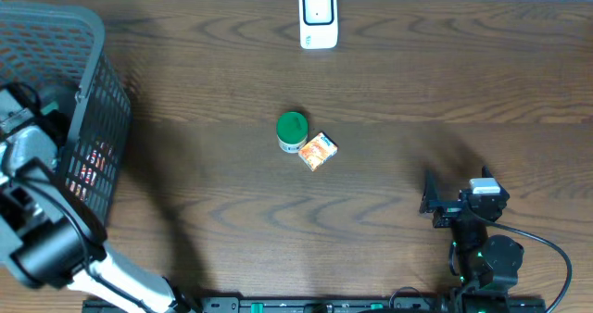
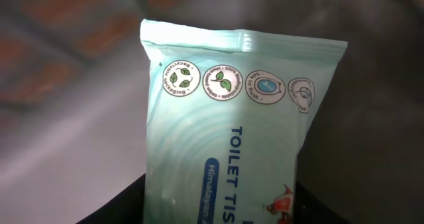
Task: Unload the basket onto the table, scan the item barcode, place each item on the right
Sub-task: 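Reach the left gripper into the basket and grasp the mint-green tissue pack, then carry the green pack with the left gripper and drop it on the table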
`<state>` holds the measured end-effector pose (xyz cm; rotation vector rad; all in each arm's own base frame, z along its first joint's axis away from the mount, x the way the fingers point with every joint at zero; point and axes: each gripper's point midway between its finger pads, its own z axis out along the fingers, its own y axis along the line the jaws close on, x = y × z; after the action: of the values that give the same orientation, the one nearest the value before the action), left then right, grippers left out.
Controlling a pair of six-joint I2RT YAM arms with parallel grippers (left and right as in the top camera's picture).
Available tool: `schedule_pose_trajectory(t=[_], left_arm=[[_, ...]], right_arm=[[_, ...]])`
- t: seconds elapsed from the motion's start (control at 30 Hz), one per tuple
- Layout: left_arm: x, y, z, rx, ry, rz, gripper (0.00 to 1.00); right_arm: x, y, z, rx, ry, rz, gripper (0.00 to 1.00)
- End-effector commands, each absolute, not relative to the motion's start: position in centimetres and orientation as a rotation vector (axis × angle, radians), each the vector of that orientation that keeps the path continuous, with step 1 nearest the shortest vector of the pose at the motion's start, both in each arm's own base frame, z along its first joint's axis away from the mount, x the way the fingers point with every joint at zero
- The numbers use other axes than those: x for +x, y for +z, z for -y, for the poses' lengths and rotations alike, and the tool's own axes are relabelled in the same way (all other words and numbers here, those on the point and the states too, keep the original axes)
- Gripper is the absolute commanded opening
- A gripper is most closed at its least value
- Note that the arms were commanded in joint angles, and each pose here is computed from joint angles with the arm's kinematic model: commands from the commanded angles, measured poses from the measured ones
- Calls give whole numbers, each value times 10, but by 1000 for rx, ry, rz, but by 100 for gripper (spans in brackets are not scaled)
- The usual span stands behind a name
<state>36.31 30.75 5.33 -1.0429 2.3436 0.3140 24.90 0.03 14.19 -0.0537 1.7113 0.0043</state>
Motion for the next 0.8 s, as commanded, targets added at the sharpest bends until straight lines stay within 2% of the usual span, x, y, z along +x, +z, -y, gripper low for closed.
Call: schedule_pose_trajectory(t=[0.0,0.13,0.23,0.37,0.5,0.63,0.77], left_arm=[[353,155,-327,-1056,375,-2092,53],[336,253,-310,-1039,297,-1855,54],[337,318,-258,-843,96,-1773,53],[332,369,-173,-676,-251,-1720,53],[331,372,-73,-520,-683,-1821,53],[319,340,21,-407,-1029,-2039,53],[304,299,96,-283,-1219,-2263,53]], right_arm=[[249,141,-2,-47,18,-1716,99],[249,140,-2,-47,18,-1716,99],[249,140,-2,-47,18,-1716,99],[249,141,-2,-47,18,-1716,99],[249,141,-2,-47,18,-1716,99],[249,141,-2,-48,18,-1716,99],[249,140,-2,-47,18,-1716,99]])
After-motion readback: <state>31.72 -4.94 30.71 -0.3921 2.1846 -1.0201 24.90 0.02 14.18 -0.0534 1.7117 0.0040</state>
